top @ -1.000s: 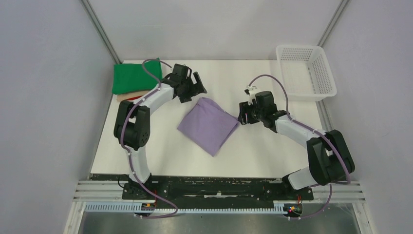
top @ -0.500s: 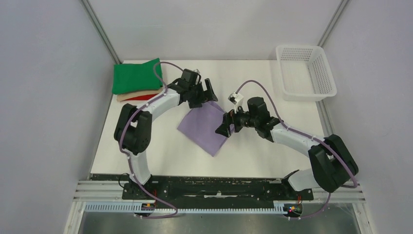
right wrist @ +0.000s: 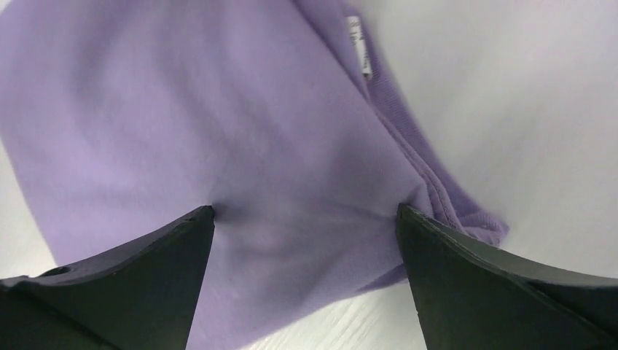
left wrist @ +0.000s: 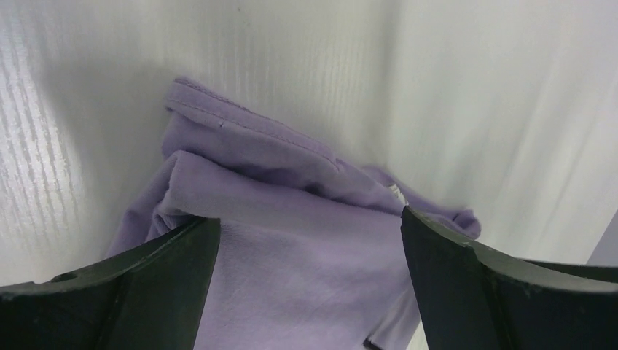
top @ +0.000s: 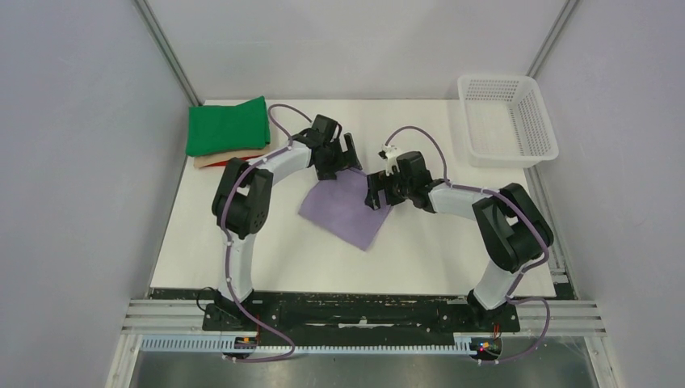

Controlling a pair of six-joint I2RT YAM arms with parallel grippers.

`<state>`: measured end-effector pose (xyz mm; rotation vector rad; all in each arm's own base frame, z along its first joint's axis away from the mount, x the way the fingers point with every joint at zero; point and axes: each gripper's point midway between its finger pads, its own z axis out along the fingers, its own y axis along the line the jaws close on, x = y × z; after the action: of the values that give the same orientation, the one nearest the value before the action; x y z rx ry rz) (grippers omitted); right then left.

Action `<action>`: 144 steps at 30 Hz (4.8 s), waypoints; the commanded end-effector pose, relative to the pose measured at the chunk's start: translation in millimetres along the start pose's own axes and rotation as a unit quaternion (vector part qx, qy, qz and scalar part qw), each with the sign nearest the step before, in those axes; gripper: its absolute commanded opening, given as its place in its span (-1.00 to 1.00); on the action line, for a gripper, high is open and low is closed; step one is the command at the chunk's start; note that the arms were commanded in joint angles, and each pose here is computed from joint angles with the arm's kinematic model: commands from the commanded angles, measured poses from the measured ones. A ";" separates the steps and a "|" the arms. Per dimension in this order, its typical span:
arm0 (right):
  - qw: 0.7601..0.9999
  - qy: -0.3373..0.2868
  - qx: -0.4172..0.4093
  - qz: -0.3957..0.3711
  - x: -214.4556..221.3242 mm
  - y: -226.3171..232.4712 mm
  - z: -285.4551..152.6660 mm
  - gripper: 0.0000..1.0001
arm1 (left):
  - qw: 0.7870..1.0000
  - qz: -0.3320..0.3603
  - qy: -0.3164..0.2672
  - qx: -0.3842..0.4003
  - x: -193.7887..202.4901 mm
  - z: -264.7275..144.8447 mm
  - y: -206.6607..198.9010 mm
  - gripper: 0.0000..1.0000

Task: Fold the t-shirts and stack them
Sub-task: Put the neatly folded tshirt into the corner of the board with the left arm

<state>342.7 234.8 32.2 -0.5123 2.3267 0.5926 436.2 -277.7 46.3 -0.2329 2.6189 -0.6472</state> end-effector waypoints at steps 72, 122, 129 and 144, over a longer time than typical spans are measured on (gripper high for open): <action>0.915 -0.265 0.303 -0.040 -35.8 -79.8 -203.4 0.96 | 0.992 0.086 0.019 -0.087 67.4 -69.3 65.4 0.77; 0.898 -0.237 0.370 -0.001 -20.6 -106.4 -195.7 0.96 | 0.825 0.182 -0.217 -0.489 -159.0 -137.8 115.6 -0.96; 0.895 -0.220 0.387 -0.004 -16.1 -112.9 -191.6 0.96 | 0.814 0.161 -0.256 -0.495 -208.6 -185.7 134.0 -0.96; 0.893 -0.194 0.405 -0.006 -10.4 -120.5 -185.5 0.96 | 0.821 0.166 -0.318 -0.444 -253.3 -242.7 111.6 -0.96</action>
<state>304.8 39.3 109.7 -0.0424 2.0010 -0.2797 543.5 -12.8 194.9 -0.1560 2.1766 0.8301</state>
